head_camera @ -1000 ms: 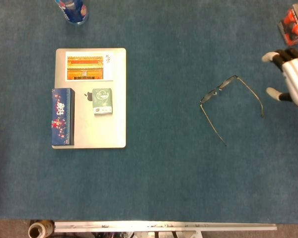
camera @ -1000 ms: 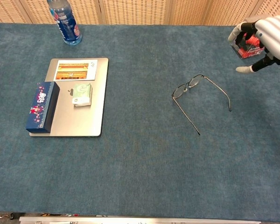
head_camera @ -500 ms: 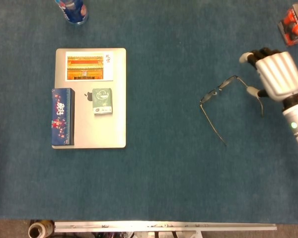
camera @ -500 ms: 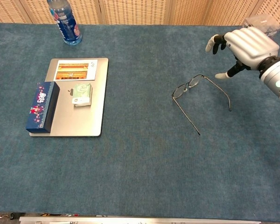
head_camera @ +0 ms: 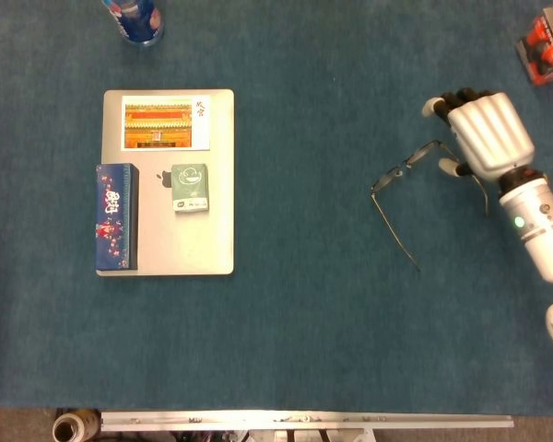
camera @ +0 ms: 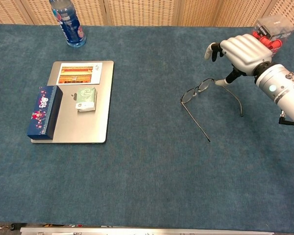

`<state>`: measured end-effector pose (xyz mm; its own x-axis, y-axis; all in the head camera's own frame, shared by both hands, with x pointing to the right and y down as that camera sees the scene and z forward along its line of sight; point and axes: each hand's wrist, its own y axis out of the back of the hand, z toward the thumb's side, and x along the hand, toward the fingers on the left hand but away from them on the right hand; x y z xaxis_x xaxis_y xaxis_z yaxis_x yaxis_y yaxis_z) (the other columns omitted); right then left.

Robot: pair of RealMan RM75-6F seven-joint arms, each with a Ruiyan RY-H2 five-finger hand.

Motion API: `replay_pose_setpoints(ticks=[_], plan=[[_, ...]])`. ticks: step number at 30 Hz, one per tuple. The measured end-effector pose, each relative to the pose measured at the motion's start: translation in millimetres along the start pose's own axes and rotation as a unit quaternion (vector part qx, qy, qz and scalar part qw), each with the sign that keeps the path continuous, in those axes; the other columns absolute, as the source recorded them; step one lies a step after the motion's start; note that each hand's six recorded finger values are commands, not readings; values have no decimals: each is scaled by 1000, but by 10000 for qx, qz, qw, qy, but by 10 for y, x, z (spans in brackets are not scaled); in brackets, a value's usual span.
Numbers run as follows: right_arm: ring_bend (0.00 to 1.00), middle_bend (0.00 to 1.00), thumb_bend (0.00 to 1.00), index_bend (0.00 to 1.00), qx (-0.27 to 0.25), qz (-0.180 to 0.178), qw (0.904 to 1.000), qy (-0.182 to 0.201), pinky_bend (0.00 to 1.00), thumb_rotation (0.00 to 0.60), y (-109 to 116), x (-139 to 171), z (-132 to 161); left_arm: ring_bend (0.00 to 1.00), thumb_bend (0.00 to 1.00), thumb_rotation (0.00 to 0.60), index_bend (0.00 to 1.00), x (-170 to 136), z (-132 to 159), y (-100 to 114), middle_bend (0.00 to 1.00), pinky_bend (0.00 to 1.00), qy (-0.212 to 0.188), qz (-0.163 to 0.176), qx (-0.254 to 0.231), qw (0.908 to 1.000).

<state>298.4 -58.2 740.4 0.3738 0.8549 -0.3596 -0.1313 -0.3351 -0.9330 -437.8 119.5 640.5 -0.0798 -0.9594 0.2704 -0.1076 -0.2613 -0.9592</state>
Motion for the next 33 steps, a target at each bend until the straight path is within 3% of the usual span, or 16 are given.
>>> replay_pose_setpoints(ticks=[33], plan=[[356,424,46,365,106,118,9998,101,515,600,-227,-523,251,336,0,600,472,-55,-120,-41,454,440,142,-72,-88,9998]])
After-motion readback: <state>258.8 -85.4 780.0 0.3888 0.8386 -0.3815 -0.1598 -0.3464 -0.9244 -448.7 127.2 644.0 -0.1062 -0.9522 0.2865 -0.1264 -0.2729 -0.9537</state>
